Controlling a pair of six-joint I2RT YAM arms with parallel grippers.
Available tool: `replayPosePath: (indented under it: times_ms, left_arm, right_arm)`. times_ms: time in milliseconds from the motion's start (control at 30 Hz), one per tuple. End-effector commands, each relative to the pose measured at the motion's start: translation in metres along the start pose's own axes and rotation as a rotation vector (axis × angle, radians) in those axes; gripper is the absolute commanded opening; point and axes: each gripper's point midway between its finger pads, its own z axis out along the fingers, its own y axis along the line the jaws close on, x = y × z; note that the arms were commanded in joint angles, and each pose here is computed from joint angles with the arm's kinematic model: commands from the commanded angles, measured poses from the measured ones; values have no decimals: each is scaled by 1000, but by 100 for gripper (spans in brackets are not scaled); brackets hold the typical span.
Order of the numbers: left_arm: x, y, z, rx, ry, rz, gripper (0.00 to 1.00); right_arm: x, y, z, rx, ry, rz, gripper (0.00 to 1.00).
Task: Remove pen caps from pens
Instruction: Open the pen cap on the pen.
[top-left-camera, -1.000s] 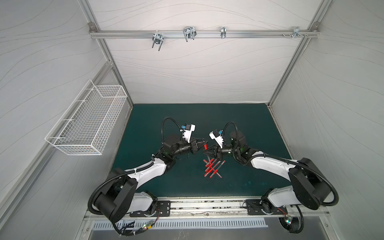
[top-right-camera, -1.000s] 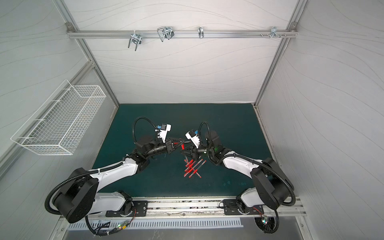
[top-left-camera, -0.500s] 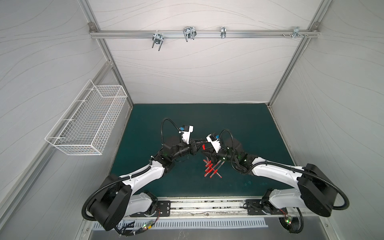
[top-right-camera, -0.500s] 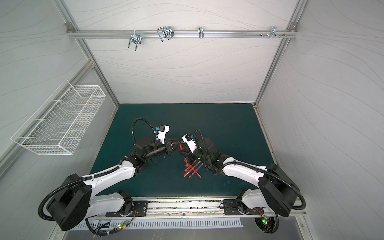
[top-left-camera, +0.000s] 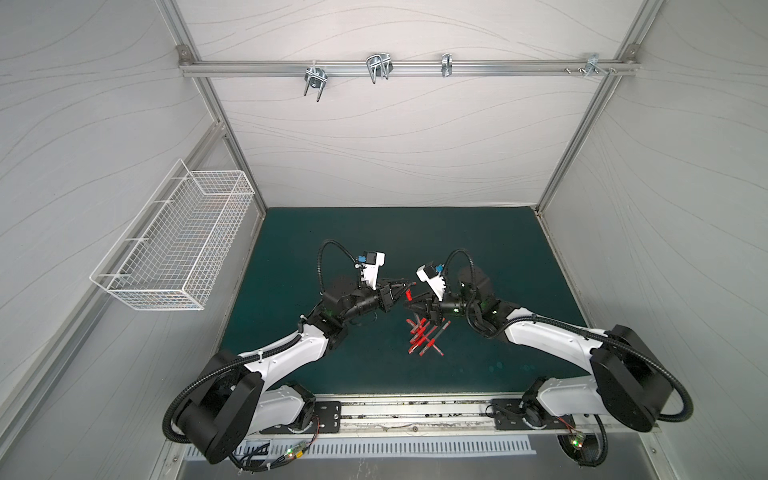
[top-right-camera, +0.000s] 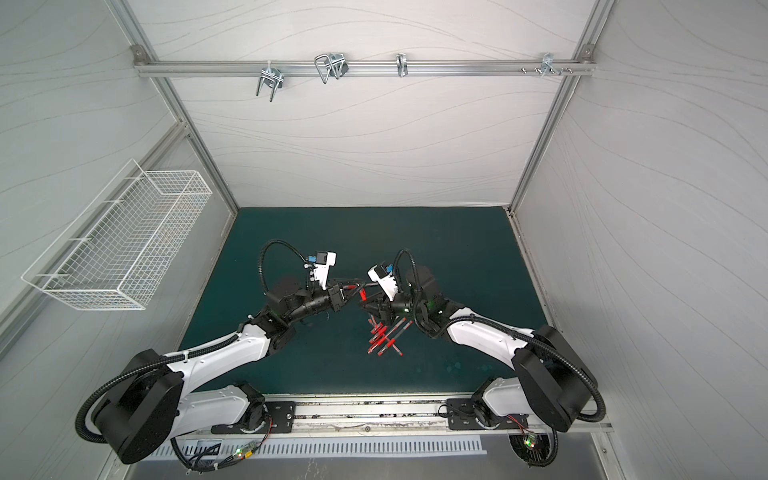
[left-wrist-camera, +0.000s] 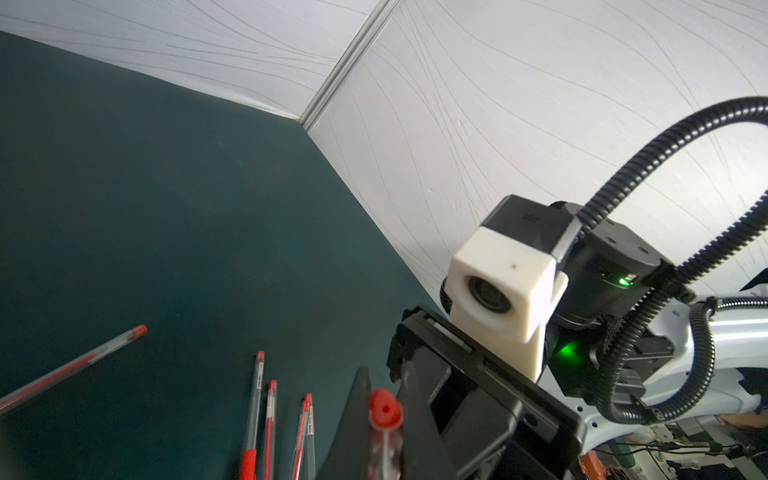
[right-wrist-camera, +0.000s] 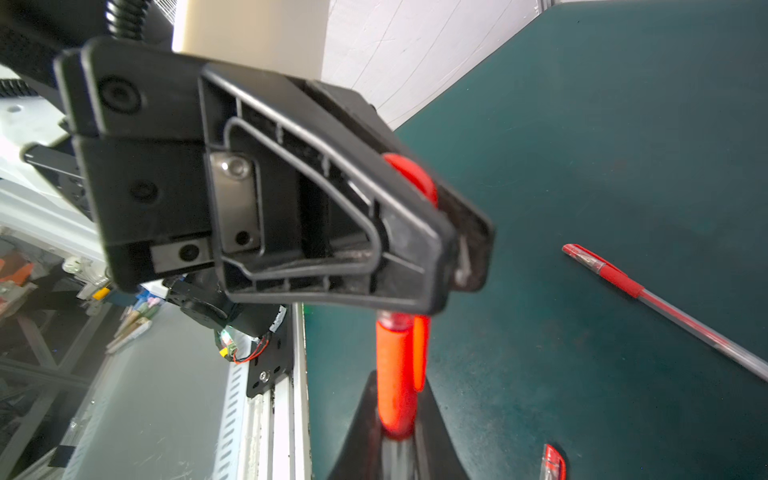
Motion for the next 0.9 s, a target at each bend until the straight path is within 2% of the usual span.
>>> replayPosePath:
  times_ms: [0,100,233,333,500,700,767,867]
  left_arm:
    - [-32,2,-8,-17,-125,16,0]
    - [-33,4,-9,-21,-130,11,0]
    - [-35,4,-11,-22,-141,9,0]
    - [-36,5,-12,-19,-147,3,0]
    - [-37,6,-14,-19,-157,-4,0]
    - [-39,5,-15,0,-162,-20,0]
    - [-39,3,-14,12,-160,-26,0]
    - [-38,4,-11,16,-151,-29,0]
  right_arm:
    - [9,-5,1,172,87,-116,0]
    - [13,-18,3,387,143,-240,0]
    - [10,-23,1,487,136,-275,0]
    - [13,-12,6,388,135,-235,0]
    - [12,1,5,123,121,-90,0]
    - [10,15,4,-78,119,5,0]
    - [9,14,3,-94,111,19,0]
    - [10,-2,4,37,96,-14,0]
